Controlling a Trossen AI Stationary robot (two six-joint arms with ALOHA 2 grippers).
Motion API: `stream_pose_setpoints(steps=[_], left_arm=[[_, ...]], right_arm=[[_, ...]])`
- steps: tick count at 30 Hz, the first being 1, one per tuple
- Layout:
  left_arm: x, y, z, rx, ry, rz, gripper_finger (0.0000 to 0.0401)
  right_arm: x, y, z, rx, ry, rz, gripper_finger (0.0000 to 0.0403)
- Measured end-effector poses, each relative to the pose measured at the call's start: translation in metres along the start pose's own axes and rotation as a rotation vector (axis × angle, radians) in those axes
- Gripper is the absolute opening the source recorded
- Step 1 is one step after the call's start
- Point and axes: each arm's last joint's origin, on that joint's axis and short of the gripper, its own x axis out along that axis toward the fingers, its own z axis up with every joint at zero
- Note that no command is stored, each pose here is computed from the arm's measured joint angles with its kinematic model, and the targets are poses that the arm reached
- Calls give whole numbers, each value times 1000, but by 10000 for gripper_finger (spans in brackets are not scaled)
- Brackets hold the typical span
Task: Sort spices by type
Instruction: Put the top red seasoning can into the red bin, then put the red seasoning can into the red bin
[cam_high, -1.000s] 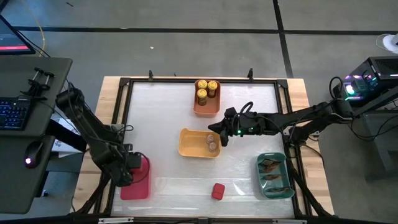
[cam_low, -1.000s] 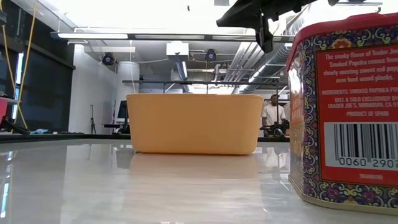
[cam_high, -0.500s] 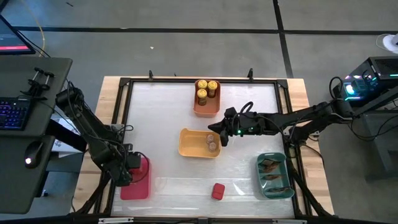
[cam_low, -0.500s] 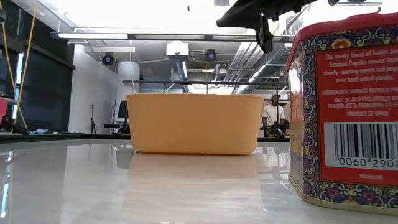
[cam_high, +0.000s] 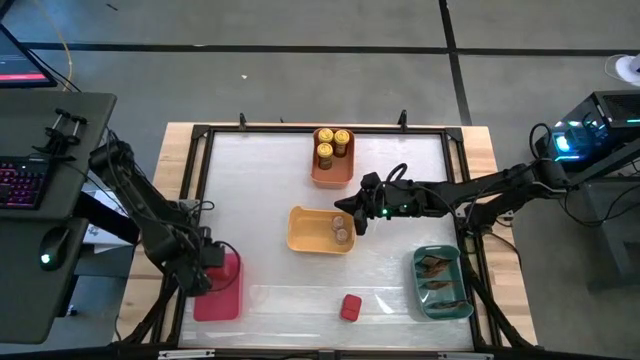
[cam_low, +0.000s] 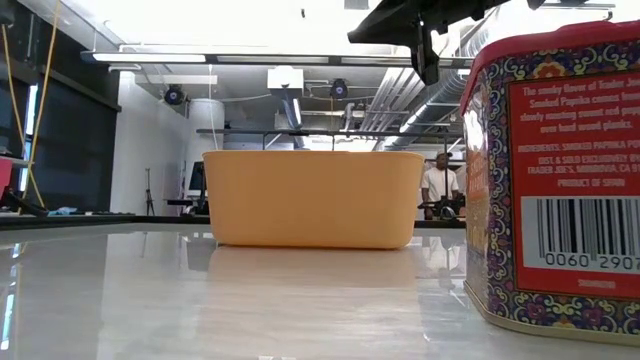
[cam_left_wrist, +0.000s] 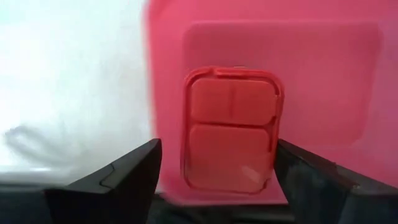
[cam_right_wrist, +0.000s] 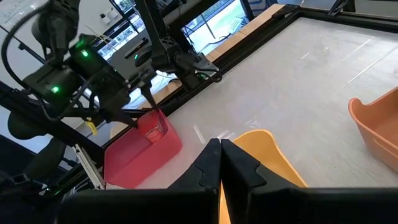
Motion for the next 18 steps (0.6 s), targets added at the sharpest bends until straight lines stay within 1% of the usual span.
stream_pose_setpoints(steps=[2, 4, 7, 9, 14, 16, 18], left_arm=[[-7, 3, 1, 4, 8, 34, 290], [-14, 4, 4, 14, 12, 44, 290], [-26, 3, 9, 28, -3, 27, 291], [-36, 0, 14, 32, -40, 5, 291], [-61, -4, 27, 23, -194, -9, 291], [-73, -6, 35, 18, -292, -12, 291], [-84, -9, 46, 22, -422, -29, 290]], right_arm=[[0, 0, 0, -3, 0, 0, 0], [0, 0, 0, -5, 0, 0, 0], [0, 0, 0, -6, 3, 5, 0], [0, 0, 0, -7, 6, 8, 0], [0, 2, -1, 14, 24, 39, 0], [0, 4, 0, 47, 29, 71, 0], [-1, 7, 1, 62, 21, 116, 0]])
